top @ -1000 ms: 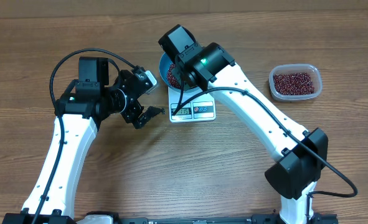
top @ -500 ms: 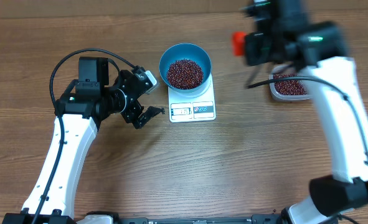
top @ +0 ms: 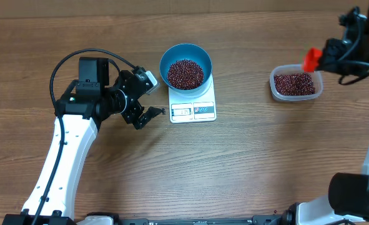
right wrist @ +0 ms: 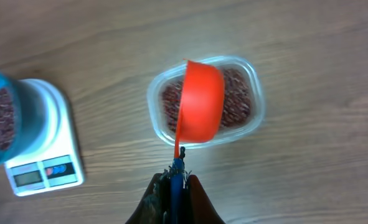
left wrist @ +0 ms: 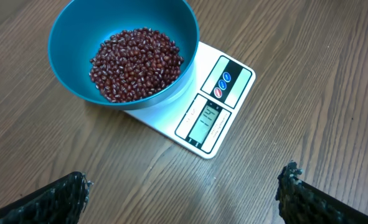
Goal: Scoop item into bowl and weigh 150g on scale
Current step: 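Move the empty scoop with right gripper back to the bean tub, then dip the scoop into the tub and lift a scoop of beans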
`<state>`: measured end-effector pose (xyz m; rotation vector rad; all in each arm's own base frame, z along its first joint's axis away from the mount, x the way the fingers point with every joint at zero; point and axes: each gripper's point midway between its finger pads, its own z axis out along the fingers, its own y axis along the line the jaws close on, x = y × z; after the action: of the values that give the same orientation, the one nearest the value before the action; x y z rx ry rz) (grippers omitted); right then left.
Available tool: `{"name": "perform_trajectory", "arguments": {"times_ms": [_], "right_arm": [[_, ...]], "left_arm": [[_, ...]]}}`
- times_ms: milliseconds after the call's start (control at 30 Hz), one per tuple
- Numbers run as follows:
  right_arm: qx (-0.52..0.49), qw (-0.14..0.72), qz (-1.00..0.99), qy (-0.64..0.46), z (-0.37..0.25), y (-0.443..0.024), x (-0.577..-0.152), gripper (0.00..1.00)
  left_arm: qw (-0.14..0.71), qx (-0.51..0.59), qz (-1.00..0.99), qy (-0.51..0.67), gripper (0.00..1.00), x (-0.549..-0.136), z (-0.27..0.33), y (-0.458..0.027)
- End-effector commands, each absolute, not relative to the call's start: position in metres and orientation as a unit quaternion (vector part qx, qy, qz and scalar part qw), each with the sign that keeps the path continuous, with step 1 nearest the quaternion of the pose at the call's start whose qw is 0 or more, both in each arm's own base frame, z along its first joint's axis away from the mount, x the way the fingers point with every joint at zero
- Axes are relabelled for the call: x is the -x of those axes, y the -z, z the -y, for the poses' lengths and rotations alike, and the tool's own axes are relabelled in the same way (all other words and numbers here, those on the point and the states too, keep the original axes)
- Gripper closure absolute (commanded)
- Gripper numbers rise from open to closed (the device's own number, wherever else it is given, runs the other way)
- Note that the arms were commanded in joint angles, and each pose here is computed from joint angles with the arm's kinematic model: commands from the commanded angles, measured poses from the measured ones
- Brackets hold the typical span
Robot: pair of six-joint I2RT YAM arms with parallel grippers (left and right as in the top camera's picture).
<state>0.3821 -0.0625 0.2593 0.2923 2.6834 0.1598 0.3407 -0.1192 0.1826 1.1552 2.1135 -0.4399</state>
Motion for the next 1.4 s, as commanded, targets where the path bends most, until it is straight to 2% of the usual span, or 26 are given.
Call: {"name": "perform_trajectory", "arguments": {"times_ms": [0, 267, 567, 900, 1100, 1367], "right_arm": [[-0.116, 0.179, -0.976, -0.046, 0.073, -0.225, -0.38, 0.96], [-0.13, 0.131, -0.983, 0.0, 0.092, -0.172, -0.383, 0.96], [-0.123, 0.134, -0.982, 0.042, 0.101, -0.154, -0.4, 0.96], [-0.109, 0.086, -0.989, 0.045, 0.092, -0.121, -0.401, 0.96], [-0.106, 0.067, -0.992, 0.014, 0.082, -0.11, -0.399, 0.96], [-0.083, 0.082, -0.988, -0.102, 0.054, -0.115, -0.405, 0.96]], "left_arm": [[0.34, -0.438, -0.813, 0.179, 0.0, -0.338, 0.121, -0.183], [0.34, -0.438, -0.813, 0.179, 0.01, -0.338, 0.121, -0.183], [0.34, -0.438, -0.813, 0.179, 0.0, -0.338, 0.121, -0.183], [0.34, -0.438, -0.813, 0.179, 0.0, -0.338, 0.121, -0.183], [0.34, -0.438, -0.813, 0.179, 0.0, -0.338, 0.121, -0.183], [0.34, -0.438, -0.813, 0.179, 0.01, -0.338, 0.121, -0.183]]}}
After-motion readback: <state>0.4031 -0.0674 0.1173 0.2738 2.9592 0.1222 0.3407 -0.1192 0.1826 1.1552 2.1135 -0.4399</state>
